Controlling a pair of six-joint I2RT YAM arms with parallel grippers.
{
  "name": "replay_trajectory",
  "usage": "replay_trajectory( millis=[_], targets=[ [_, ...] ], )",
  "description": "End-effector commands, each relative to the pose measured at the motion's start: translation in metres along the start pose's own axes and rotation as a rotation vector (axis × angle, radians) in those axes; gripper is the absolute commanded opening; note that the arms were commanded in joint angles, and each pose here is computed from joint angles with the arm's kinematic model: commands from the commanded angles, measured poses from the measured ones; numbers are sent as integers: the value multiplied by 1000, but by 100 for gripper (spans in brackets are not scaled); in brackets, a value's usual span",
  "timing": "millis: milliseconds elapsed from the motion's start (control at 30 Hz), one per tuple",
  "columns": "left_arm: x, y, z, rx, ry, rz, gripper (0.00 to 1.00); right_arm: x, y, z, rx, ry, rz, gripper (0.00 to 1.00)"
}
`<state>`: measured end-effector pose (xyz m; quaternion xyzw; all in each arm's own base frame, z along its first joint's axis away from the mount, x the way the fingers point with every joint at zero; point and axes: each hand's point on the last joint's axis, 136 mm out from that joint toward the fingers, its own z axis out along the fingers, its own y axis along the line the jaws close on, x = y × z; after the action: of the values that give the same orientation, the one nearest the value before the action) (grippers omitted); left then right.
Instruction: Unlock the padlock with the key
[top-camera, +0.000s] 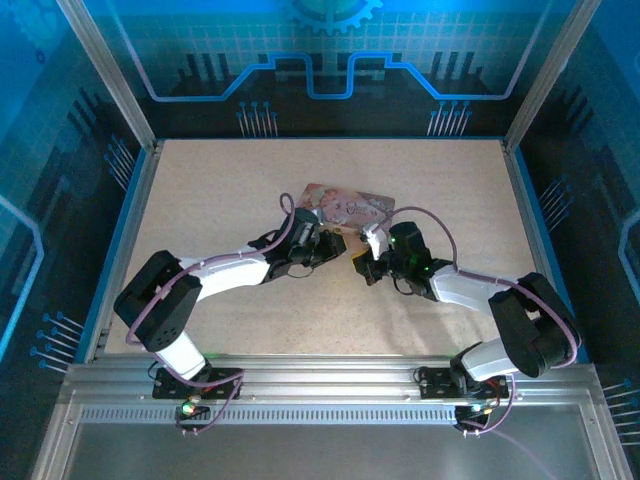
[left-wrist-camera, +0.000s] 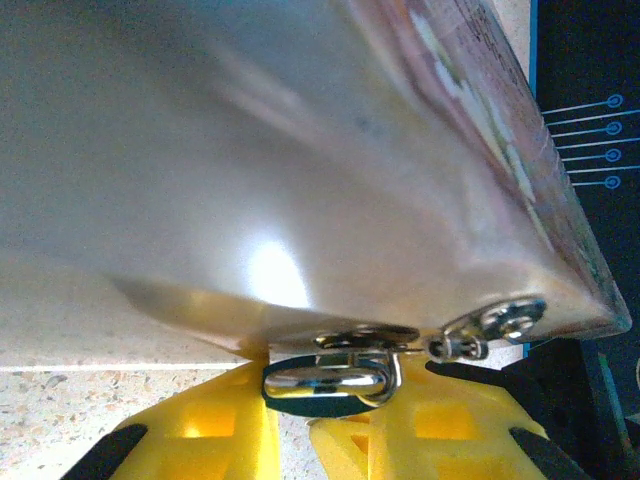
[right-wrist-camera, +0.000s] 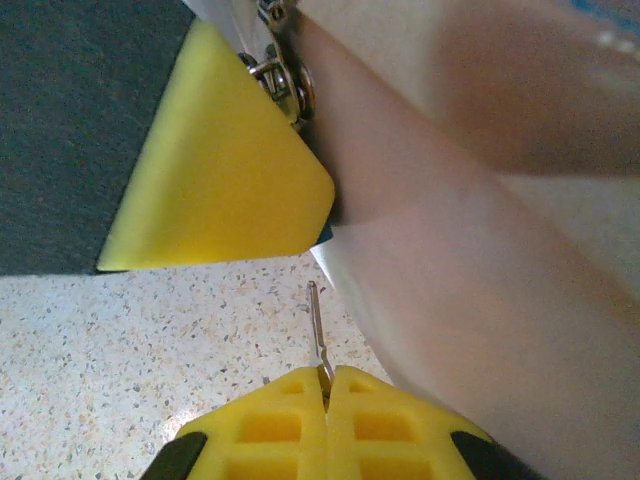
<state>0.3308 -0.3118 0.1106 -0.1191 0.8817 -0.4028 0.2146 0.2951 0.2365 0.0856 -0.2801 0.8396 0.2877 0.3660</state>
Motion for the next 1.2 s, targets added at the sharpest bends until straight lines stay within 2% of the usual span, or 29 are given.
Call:
replay_trajectory(
  millis=[0,600,1167],
  targets=[
    [-6,-40,-14,108,-4,42,4,-31,3,-3,8,-89,-47,0],
    [-4,-41,-13,110,1,38,4,-42,1,5,37,-116,-49,0],
    [0,-40,-13,113,18,26,3,-60,6,3,23,-191,-71,0]
  ],
)
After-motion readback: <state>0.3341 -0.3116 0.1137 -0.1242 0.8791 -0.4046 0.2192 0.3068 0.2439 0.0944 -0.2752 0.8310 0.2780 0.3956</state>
